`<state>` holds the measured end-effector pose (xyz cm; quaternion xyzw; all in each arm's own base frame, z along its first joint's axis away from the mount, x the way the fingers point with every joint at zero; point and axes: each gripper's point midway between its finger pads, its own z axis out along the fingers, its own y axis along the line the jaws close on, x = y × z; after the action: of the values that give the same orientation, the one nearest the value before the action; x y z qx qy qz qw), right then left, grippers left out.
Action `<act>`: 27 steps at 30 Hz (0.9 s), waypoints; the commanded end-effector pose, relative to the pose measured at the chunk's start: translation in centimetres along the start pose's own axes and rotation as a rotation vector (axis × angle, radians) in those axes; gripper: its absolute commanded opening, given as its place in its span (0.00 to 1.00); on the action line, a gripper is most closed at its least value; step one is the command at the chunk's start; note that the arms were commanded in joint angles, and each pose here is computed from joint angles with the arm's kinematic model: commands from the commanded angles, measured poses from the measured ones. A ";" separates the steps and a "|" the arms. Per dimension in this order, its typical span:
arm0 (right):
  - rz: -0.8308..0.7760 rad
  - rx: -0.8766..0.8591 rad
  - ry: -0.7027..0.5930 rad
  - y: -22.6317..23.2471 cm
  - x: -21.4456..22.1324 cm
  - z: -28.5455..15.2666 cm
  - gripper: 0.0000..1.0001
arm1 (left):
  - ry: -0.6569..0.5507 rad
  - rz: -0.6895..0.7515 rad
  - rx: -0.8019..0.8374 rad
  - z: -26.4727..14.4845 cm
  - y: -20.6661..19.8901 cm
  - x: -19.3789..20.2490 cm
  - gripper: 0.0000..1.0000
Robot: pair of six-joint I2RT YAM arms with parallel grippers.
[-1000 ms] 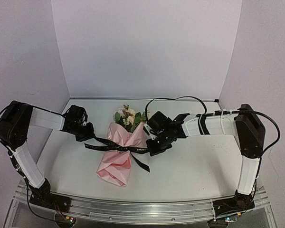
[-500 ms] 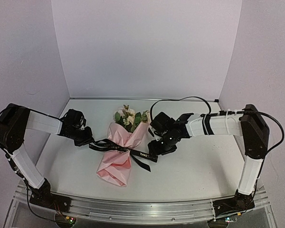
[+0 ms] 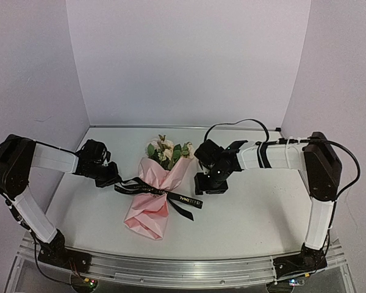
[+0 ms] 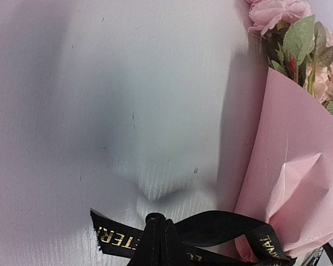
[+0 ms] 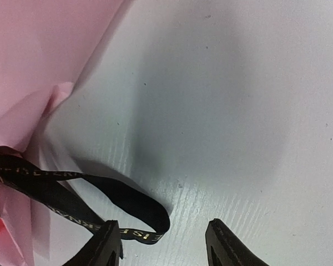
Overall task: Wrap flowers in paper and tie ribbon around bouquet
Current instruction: Tie the half-tied ribbon around the folded bouquet.
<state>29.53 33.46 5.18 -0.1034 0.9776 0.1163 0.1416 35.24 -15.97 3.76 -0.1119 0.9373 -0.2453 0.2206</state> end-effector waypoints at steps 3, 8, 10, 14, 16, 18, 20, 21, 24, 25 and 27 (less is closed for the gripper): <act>0.038 -0.006 -0.041 -0.2 2.3 -0.8 0.54 | -0.042 0.018 0.055 -0.9 -1.4 -1.2 0.00; 0.075 0.005 -0.050 0.0 3.3 0.4 0.52 | -0.046 0.023 0.063 -1.1 -1.8 -1.5 0.00; 0.099 0.003 -0.063 0.0 3.1 0.6 0.52 | -0.046 0.028 0.064 -1.2 -1.9 -1.6 0.00; 0.129 0.016 -0.075 0.1 2.4 1.4 0.52 | -0.045 0.034 0.060 -1.3 -1.9 -1.7 0.00; 0.146 0.023 -0.076 0.2 2.0 1.8 0.50 | -0.046 0.034 0.059 -1.3 -1.9 -1.7 0.00; 0.155 0.021 -0.072 0.5 1.8 2.1 0.48 | -0.047 0.034 0.061 -1.4 -2.0 -1.8 0.00; 0.157 0.021 -0.068 0.8 1.5 2.4 0.47 | -0.048 0.035 0.061 -1.4 -2.0 -1.8 0.00; 0.156 0.022 -0.062 0.9 1.5 2.6 0.47 | -0.048 0.036 0.061 -1.4 -2.0 -1.8 0.00; 0.156 0.028 -0.052 1.1 1.4 2.9 0.46 | -0.050 0.034 0.062 -1.4 -2.1 -1.8 0.00; 0.159 0.029 -0.051 1.1 1.4 3.0 0.46 | -0.050 0.032 0.062 -1.4 -2.0 -1.8 0.00; 0.161 0.036 -0.043 1.1 1.5 3.2 0.46 | -0.054 0.030 0.064 -1.5 -2.1 -1.9 0.00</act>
<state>27.85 34.72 1.62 -0.0323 0.9815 0.1178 0.1473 35.11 -16.20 3.83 -0.1057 0.9373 -0.2508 0.2178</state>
